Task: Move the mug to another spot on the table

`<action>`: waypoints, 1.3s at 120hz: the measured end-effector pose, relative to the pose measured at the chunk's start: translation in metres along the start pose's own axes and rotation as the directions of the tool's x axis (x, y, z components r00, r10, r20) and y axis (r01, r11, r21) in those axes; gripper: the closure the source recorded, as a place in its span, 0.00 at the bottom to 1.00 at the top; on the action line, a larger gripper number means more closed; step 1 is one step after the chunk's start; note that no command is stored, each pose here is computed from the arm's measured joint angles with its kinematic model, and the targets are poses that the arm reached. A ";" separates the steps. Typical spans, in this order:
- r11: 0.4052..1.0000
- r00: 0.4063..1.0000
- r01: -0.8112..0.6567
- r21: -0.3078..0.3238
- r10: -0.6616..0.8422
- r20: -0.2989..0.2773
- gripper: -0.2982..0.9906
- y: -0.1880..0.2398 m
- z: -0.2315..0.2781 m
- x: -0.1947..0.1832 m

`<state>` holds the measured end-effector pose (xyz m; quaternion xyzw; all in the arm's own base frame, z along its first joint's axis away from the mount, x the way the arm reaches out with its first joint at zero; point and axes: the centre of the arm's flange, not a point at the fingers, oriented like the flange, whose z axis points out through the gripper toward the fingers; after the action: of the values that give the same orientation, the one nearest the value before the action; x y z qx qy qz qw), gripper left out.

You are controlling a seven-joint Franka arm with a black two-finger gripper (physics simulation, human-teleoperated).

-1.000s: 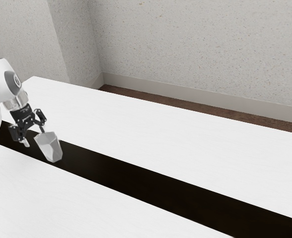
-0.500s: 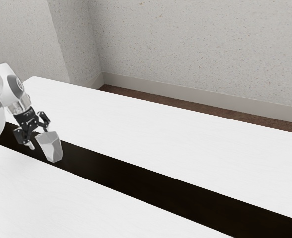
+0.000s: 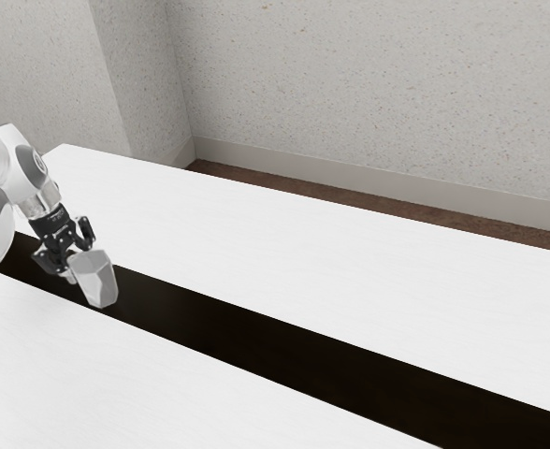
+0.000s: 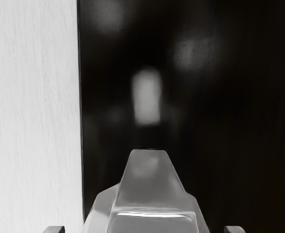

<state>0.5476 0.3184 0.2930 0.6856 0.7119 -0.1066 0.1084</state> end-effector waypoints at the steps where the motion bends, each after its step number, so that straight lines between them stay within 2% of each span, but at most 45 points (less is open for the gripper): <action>1: 1.000 1.000 0.000 0.000 0.000 0.000 0.46 0.000 0.000 0.000; 21: 1.000 1.000 -0.005 0.003 0.005 -0.002 0.62 0.000 0.001 0.000; 58: 1.000 1.000 -0.016 0.003 0.016 -0.006 0.74 0.000 -0.004 -0.001; 74: 0.999 0.999 -0.039 -0.017 0.039 -0.006 0.75 0.003 -0.022 -0.010; 88: 0.993 0.995 -0.104 -0.046 0.105 0.002 0.74 0.010 -0.045 -0.041; 110: 0.974 0.973 -0.224 -0.024 0.225 0.044 0.78 0.021 -0.039 -0.111; 137: 0.929 0.929 -0.365 0.065 0.358 0.097 0.82 0.035 0.017 -0.203; 156: 0.909 0.912 -0.403 0.108 0.388 0.138 0.83 0.044 0.073 -0.242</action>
<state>0.6010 0.0673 0.2964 0.8141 0.5422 -0.1687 0.1217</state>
